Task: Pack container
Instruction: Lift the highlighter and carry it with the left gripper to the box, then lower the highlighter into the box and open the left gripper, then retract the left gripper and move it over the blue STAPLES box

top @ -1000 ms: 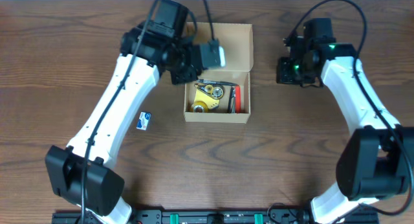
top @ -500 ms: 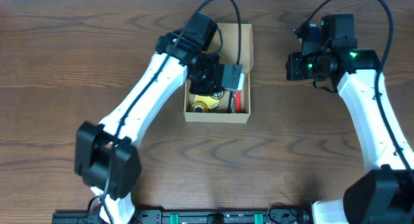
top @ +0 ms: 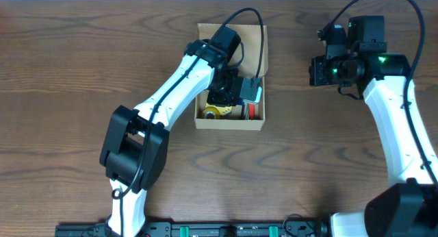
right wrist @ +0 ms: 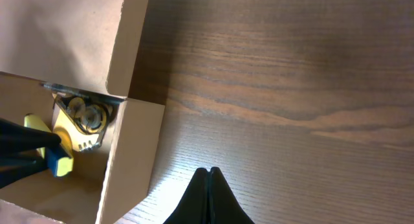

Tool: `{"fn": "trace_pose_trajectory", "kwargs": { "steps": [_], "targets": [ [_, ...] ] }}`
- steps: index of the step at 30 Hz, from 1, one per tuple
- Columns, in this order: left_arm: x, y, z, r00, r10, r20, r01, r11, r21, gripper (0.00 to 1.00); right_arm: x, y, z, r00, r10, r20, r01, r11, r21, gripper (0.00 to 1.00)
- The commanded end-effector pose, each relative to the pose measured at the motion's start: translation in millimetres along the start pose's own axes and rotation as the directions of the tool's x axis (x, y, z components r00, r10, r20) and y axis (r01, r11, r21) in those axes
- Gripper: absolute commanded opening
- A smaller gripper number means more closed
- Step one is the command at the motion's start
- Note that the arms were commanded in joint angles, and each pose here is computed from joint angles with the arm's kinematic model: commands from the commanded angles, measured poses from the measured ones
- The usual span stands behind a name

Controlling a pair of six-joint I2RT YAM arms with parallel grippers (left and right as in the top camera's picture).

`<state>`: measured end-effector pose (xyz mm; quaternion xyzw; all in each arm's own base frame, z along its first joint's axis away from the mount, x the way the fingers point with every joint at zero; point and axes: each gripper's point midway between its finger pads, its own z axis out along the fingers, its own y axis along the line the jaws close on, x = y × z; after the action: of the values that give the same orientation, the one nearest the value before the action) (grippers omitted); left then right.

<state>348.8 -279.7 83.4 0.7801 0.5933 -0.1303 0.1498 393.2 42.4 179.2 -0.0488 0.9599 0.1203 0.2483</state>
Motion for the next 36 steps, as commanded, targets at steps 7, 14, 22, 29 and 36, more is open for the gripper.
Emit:
{"fn": "trace_pose_trajectory", "kwargs": {
  "steps": [7, 14, 22, 29, 36],
  "targets": [
    [3, 1, 16, 1.000, -0.010, -0.028, 0.010, 1.000, 0.018, 0.07, -5, -2, -10, 0.999, -0.035, 0.023, 0.035, 0.999, 0.008, 0.01],
    [1, 7, 16, 0.997, -0.080, -0.022, 0.080, 0.997, -0.009, 0.42, -4, -1, -10, 0.999, -0.041, 0.017, 0.041, 0.999, 0.008, 0.01],
    [10, 16, 12, 0.993, -0.087, -0.077, 0.082, 0.995, -0.062, 0.57, -3, -1, -10, 0.999, -0.040, 0.012, 0.040, 0.999, 0.007, 0.01],
    [-14, 24, -47, 0.995, -0.094, -0.020, 0.088, 0.977, -0.194, 0.52, -3, -1, -10, 0.999, -0.039, 0.012, 0.039, 0.999, 0.007, 0.02],
    [-34, 20, -146, 0.997, -0.079, 0.024, 0.082, 0.910, -0.406, 0.46, -2, -1, -10, 0.999, -0.039, 0.011, 0.039, 0.999, 0.003, 0.01]
  ]
}}
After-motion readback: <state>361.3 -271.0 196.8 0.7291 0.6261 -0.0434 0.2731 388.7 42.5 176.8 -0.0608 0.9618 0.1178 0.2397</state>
